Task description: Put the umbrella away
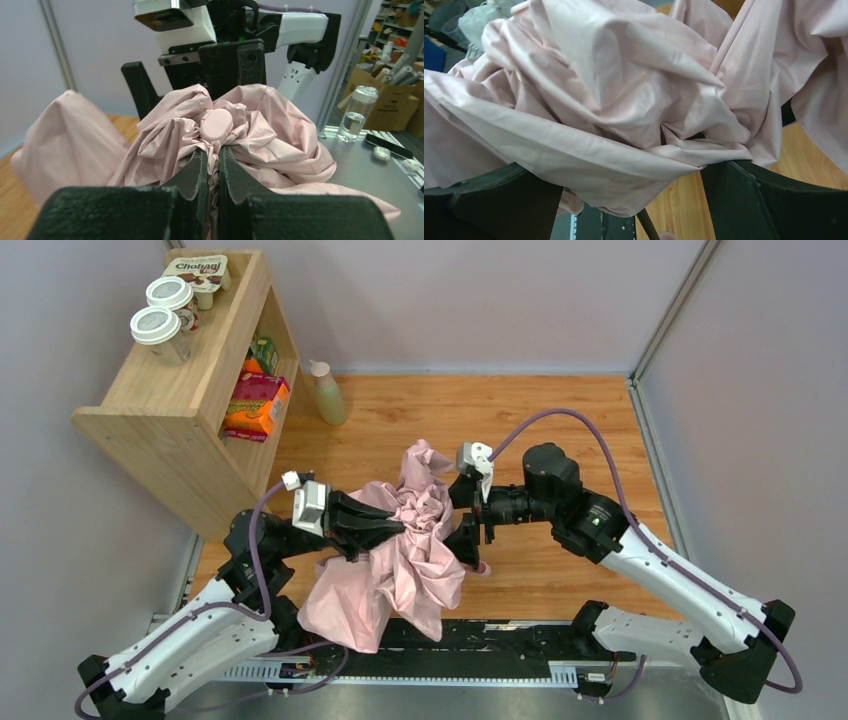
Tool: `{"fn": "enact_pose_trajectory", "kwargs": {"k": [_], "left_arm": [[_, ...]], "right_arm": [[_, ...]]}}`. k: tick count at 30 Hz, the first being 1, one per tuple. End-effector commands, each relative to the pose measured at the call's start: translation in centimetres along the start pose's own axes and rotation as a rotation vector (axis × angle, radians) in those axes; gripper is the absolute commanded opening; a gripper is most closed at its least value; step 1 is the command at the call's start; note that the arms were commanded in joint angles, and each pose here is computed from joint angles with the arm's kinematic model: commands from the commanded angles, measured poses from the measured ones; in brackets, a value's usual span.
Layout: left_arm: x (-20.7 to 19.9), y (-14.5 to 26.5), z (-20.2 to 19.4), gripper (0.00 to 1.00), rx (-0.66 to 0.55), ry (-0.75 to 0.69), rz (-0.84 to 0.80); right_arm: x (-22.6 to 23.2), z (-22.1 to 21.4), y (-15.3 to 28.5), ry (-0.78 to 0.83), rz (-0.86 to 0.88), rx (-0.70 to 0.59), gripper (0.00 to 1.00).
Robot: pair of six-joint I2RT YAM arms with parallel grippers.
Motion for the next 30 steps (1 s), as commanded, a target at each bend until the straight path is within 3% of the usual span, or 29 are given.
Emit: {"fn": "enact_pose_trajectory", "kwargs": {"k": [1,4,6,8,11,13,14,17,19,21,24,26,28,30], "left_arm": [[-2.1,-1.6,3.7,0.0,-0.085,-0.016,-0.18],[-2.2,-2.2,3.8,0.0,-0.075,-0.002,-0.212],[-1.4,-2.7,4.0,0.0,-0.082,0.009,-0.175],[-0.1,-2.9,4.1,0.0,-0.071,0.01,-0.083],[3.8,-1.8,3.3,0.0,-0.018,0.057,0.212],[8.1,0.3,3.2,0.0,-0.038,0.063,0.528],[8.6,0.8,3.1,0.0,-0.043,0.054,0.57],[11.3,2.2,3.5,0.0,-0.119,-0.016,0.739],[12.5,2.4,4.0,0.0,-0.157,-0.087,0.794],[13.5,1.7,4.7,0.0,-0.193,-0.157,0.811],[15.6,0.5,4.6,0.0,-0.169,-0.23,0.865],[16.7,-0.2,5.0,0.0,-0.188,-0.251,0.897],[17.5,-0.8,5.0,0.0,-0.198,-0.274,0.919],[18.1,-1.2,4.9,0.0,-0.202,-0.283,0.933]], "right_arm": [[3.5,4.4,-1.1,0.099,0.195,-0.096,1.0],[4.4,3.3,-2.3,0.094,0.253,-0.036,1.0],[3.3,3.0,-2.6,0.074,0.165,-0.019,1.0],[-0.1,3.3,-1.7,0.042,-0.097,-0.05,1.0],[-4.9,3.6,2.5,-0.034,-0.525,-0.111,1.0],[-7.4,3.7,6.6,-0.116,-0.819,-0.173,1.0],[-8.2,3.4,8.6,-0.155,-0.936,-0.196,1.0],[-8.2,1.8,12.0,-0.292,-1.081,-0.272,1.0],[-7.6,0.4,12.3,-0.425,-1.065,-0.334,1.0],[-6.3,-0.2,10.5,-0.589,-0.909,-0.424,1.0],[-2.4,0.5,6.2,-0.732,-0.485,-0.504,1.0],[-0.2,-0.2,3.1,-0.822,-0.229,-0.488,1.0],[0.9,0.1,1.2,-0.882,-0.122,-0.468,1.0],[0.7,-0.1,-0.5,-0.94,-0.148,-0.435,0.97]]}}
Point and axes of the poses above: each gripper's point midway between its finger pads, its own y axis back along the fingers, its own x axis along the line the jaws close on, z = x × y, the point moved 2 cm from there along y, back along the fingers, and after that the axes turned 6 degrees about -y, right-handed, at the moved point
